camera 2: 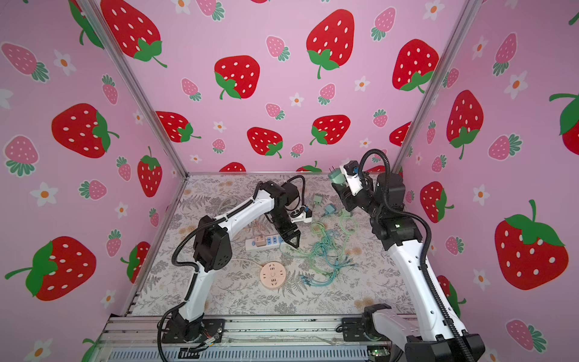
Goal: Insert the plug
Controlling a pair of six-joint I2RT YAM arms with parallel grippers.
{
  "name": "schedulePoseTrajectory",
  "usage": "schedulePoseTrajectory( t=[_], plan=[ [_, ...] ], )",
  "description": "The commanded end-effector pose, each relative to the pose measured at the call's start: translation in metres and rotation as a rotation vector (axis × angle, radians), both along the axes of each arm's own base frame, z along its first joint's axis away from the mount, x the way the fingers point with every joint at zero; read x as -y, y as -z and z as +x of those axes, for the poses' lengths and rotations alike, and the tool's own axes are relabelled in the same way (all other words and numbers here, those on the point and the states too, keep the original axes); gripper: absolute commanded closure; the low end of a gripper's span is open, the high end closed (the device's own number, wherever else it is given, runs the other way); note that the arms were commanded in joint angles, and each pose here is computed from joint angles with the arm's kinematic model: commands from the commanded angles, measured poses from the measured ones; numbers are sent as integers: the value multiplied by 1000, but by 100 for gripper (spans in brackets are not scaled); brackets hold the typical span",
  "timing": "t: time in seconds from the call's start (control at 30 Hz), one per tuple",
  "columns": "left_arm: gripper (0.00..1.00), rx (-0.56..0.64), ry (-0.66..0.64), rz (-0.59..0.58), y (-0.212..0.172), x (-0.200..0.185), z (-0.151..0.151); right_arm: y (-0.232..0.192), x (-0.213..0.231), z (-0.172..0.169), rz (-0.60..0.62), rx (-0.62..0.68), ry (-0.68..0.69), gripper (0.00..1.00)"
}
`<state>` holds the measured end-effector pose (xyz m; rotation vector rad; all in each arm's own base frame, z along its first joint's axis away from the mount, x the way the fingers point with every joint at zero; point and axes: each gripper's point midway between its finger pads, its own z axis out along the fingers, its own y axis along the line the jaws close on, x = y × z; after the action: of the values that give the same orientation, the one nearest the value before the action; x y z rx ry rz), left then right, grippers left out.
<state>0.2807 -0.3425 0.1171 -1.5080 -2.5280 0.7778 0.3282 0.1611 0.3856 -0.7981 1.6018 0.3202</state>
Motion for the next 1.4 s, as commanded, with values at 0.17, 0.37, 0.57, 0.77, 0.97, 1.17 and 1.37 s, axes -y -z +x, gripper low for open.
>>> schedulePoseTrajectory(
  t=[0.17,0.37,0.57,0.77,0.97,1.17,1.37],
  plan=[
    [24,-41,-35,-181,-44,17,-10,10,-15,-5,18,-28,-93,81],
    [23,86,-331,-423,-104,14,45,21,-31,-10,-13,-43,-160,81],
    [19,153,-489,-616,-165,-15,62,31,-49,-12,-51,-33,-192,81],
    [18,151,-514,-823,-224,-28,52,49,-84,-25,-134,-27,-289,81],
    [18,85,-485,-875,-242,-29,39,53,-111,-39,-179,9,-358,81],
    [20,28,-474,-873,-238,-25,36,56,-123,-44,-209,20,-378,81],
    [31,-15,-467,-846,-231,-22,36,54,-130,-44,-228,40,-381,81]
  ],
)
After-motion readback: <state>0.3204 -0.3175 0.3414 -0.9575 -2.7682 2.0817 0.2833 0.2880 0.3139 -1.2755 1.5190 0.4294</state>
